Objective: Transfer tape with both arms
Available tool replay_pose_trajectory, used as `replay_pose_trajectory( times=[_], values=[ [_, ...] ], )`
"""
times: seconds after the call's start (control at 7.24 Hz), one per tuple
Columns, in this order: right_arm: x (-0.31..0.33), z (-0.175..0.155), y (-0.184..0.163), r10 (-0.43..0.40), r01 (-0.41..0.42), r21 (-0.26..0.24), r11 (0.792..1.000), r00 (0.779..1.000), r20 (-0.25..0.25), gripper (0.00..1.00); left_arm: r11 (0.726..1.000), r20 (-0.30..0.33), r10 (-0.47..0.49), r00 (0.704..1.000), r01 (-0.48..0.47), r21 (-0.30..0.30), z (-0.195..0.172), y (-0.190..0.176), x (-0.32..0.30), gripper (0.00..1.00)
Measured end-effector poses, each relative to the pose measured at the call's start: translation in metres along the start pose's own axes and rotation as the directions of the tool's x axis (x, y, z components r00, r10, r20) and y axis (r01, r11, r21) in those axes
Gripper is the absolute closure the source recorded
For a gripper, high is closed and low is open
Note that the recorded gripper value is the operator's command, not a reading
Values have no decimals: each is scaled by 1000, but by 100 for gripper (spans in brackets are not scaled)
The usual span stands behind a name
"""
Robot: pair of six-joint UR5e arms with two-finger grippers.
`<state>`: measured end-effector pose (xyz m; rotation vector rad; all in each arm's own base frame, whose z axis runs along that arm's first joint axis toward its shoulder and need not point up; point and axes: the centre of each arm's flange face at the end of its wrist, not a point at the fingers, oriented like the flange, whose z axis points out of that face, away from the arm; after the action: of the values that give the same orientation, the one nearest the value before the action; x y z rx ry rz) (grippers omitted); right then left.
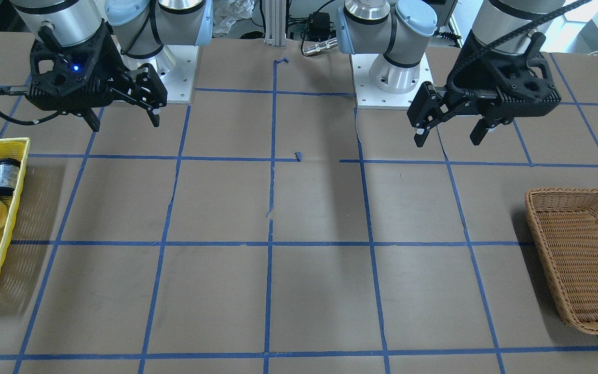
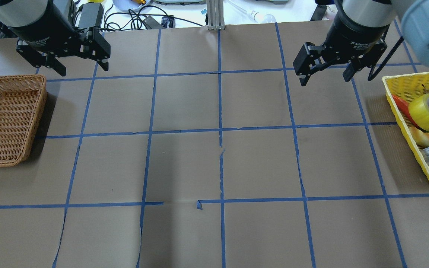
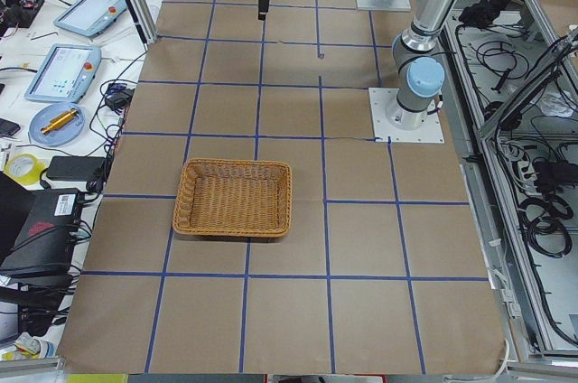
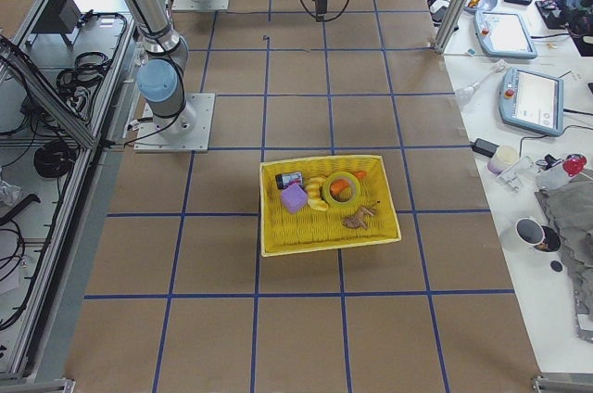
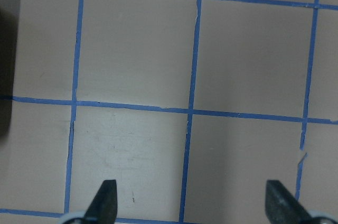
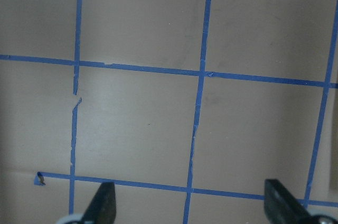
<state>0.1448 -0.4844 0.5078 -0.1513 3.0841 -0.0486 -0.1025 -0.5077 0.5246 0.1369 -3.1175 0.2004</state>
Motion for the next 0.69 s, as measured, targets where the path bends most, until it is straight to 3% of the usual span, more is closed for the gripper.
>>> replay_pose_trajectory(
  times=[0.69],
  values=[
    [-2, 1, 1, 0, 0, 4, 1000, 1000, 19, 0, 1000, 0, -1, 1000, 1, 0, 0, 0, 0, 0]
  ],
)
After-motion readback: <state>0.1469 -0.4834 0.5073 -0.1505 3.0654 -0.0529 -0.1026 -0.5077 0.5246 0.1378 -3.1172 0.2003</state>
